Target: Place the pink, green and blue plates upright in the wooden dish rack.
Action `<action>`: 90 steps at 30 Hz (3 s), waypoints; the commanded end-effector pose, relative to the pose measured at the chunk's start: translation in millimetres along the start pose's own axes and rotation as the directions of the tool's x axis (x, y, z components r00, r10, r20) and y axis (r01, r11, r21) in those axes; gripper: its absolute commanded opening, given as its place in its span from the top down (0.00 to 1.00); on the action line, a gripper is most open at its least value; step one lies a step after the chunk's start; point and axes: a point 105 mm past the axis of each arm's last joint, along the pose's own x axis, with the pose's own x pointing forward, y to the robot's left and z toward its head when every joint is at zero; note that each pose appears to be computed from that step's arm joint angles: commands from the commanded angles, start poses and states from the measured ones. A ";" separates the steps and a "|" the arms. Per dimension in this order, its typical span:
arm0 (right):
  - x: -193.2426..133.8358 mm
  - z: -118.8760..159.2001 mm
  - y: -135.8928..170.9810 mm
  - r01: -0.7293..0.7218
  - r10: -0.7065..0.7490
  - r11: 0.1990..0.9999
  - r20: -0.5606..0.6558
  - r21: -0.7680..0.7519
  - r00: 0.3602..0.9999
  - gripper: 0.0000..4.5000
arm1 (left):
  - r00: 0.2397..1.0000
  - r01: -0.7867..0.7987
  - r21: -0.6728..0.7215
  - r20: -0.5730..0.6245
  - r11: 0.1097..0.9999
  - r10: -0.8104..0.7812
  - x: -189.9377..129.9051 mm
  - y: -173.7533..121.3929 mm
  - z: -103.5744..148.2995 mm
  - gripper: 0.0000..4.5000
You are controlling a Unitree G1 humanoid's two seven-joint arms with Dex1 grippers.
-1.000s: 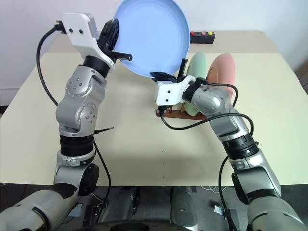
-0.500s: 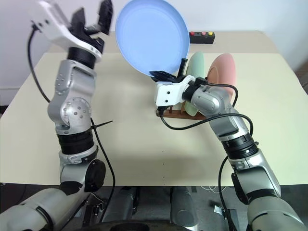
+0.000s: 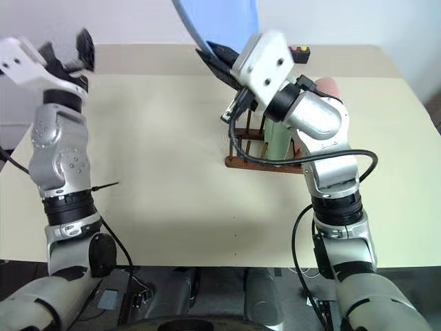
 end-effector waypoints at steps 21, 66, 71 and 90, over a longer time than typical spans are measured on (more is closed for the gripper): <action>-45.1 -13.4 16.3 0.182 -0.140 0.699 -0.117 0.692 0.983 1.00 | 0.494 0.760 -0.284 -0.332 0.585 -0.803 -148.8 -112.6 -98.0 0.01; -41.8 -12.2 10.3 0.216 -0.179 0.651 -0.130 0.727 0.975 1.00 | 0.546 0.774 -0.184 -0.293 0.606 -0.785 -137.4 -113.3 -90.9 0.01; -41.7 -10.6 9.7 0.213 -0.184 0.643 -0.122 0.736 0.975 1.00 | 0.546 0.774 -0.183 -0.292 0.606 -0.785 -136.9 -113.4 -91.2 0.01; -48.1 -25.4 8.0 0.291 -0.243 0.530 -0.186 0.797 0.952 1.00 | 0.545 0.776 -0.175 -0.296 0.605 -0.785 -136.7 -112.5 -91.6 0.01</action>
